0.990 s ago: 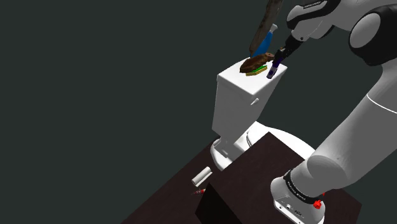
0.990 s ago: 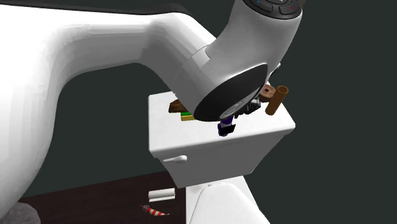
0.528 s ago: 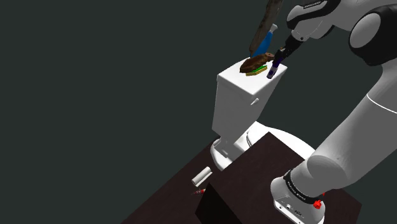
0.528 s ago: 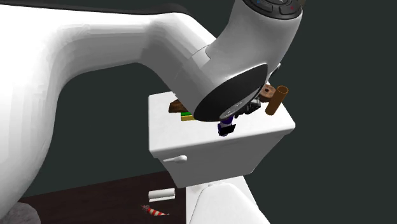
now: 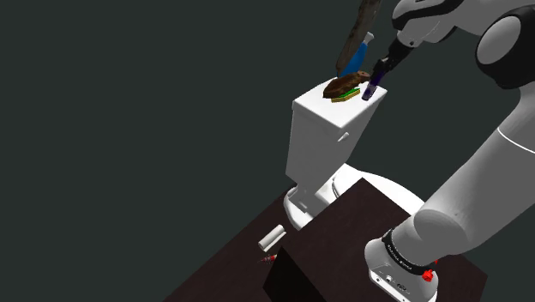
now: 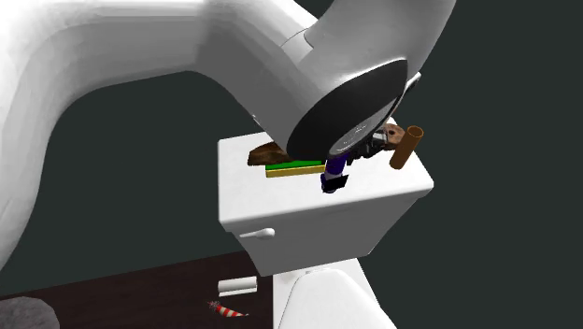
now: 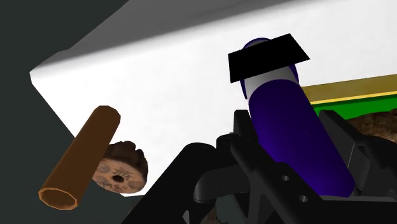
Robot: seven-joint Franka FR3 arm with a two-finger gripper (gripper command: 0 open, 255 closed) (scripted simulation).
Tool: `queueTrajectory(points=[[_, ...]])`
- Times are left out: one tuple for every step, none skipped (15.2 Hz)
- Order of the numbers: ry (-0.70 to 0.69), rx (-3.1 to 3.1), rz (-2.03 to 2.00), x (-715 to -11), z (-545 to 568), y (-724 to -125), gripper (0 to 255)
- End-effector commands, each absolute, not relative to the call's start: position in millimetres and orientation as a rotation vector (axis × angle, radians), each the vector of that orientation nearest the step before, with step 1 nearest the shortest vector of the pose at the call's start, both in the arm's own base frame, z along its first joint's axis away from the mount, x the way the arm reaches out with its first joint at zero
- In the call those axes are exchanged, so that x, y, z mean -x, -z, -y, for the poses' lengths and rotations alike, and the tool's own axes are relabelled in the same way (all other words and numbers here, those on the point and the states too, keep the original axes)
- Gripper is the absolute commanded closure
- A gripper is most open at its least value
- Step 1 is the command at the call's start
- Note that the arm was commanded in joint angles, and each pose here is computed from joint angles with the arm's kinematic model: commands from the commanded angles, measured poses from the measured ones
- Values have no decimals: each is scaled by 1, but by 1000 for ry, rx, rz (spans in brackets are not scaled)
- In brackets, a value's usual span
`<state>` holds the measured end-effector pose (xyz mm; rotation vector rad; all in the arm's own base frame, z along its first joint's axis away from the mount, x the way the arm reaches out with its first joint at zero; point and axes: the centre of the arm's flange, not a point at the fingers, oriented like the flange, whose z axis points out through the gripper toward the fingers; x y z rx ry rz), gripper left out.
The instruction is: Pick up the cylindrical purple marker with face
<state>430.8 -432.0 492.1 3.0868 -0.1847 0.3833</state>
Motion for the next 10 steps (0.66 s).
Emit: queueTrajectory(points=[[-383,-3087,185,-431,432,-504,255],[-383,-3087,185,-431,432,-509,255],[-383,-3087,185,-431,432,-514,255],[-383,-3087,185,-431,432,-519,255],[-383,-3087,185,-431,432,-525,255],[-383,-3087,185,-431,432,-530,255],[-383,-3087,185,-431,432,-535,255],[-383,-3087,185,-431,432,-541,255],[-383,-3087,185,-431,432,-541,255],[-383,-3087,185,-431,432,-541,255]])
